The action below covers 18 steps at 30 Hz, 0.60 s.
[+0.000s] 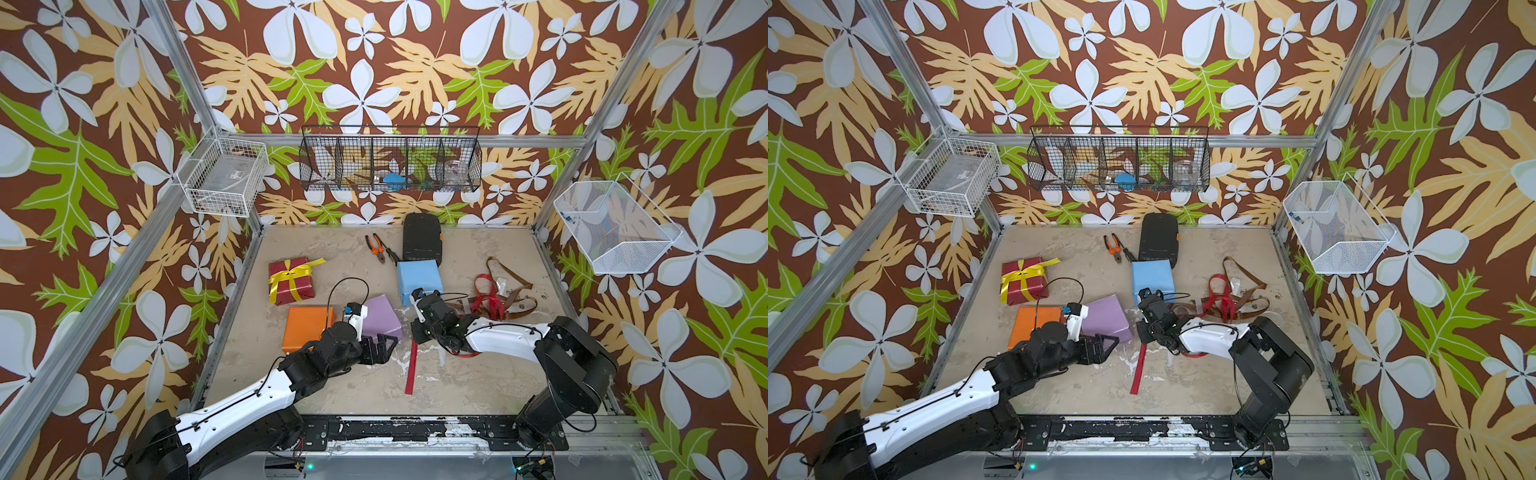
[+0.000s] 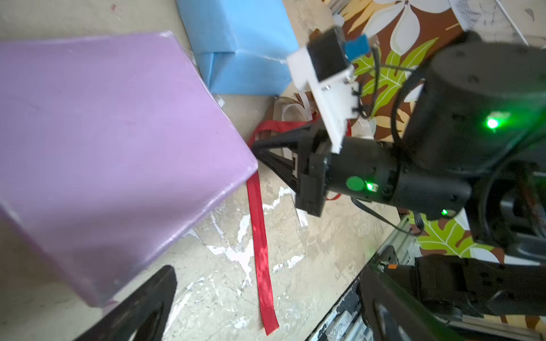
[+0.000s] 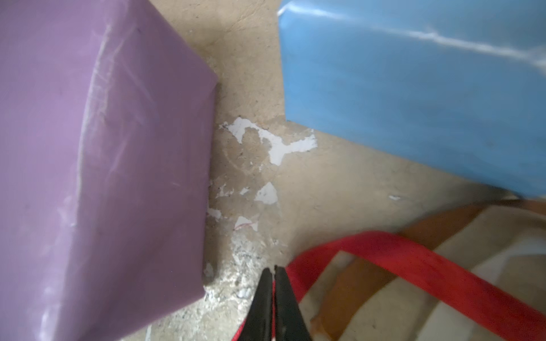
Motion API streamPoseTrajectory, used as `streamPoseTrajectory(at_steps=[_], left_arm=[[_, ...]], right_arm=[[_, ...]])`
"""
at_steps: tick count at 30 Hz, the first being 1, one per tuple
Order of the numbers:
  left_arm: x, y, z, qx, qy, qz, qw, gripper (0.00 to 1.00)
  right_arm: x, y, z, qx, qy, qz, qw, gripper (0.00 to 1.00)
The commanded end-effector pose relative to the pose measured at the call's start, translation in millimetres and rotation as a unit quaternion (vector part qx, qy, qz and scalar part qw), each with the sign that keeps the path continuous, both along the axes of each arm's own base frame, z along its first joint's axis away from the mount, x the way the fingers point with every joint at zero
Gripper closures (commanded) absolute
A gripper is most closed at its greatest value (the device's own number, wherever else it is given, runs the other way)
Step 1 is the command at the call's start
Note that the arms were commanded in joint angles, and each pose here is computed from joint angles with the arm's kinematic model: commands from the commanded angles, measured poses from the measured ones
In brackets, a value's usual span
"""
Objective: Untie the ribbon bows on the gift boxes
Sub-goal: Move the gift box to the center of the board.
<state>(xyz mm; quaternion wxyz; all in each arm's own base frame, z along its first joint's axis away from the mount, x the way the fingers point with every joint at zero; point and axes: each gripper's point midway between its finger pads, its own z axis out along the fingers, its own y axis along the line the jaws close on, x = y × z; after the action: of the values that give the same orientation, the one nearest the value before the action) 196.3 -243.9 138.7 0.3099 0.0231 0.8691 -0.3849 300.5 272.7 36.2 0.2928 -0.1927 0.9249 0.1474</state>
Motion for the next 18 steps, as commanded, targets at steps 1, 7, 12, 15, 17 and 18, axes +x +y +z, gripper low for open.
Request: streamPoseTrajectory(at_steps=[1,7,12,15,17,18], left_arm=[[-10.3,-19.0,-0.1,-0.036,0.015,-0.018,0.999,0.00],[-10.1,-36.7,-35.7,-0.017,0.032,-0.026,0.999,0.00],[15.3,-34.5,-35.7,-0.015,-0.007,0.029,0.999,0.00],[34.4,-24.7,-34.7,0.004,-0.026,0.065,0.998,0.00],[47.3,-17.4,-39.7,0.006,-0.015,0.076,0.997,0.00],[54.4,-13.2,-42.3,0.008,-0.012,0.083,0.996,0.00]], right_arm=[[1.4,5.5,-10.8,-0.003,0.013,0.003,1.000,1.00],[7.0,-51.7,-39.4,-0.088,0.036,-0.100,0.990,1.00],[11.7,-119.9,-50.7,-0.092,0.065,-0.200,0.973,1.00],[17.0,-155.3,-45.7,-0.088,0.057,-0.247,0.963,1.00],[23.0,-178.7,-40.3,-0.082,0.053,-0.279,0.955,1.00],[26.9,-191.0,-37.7,-0.074,0.051,-0.296,0.951,1.00]])
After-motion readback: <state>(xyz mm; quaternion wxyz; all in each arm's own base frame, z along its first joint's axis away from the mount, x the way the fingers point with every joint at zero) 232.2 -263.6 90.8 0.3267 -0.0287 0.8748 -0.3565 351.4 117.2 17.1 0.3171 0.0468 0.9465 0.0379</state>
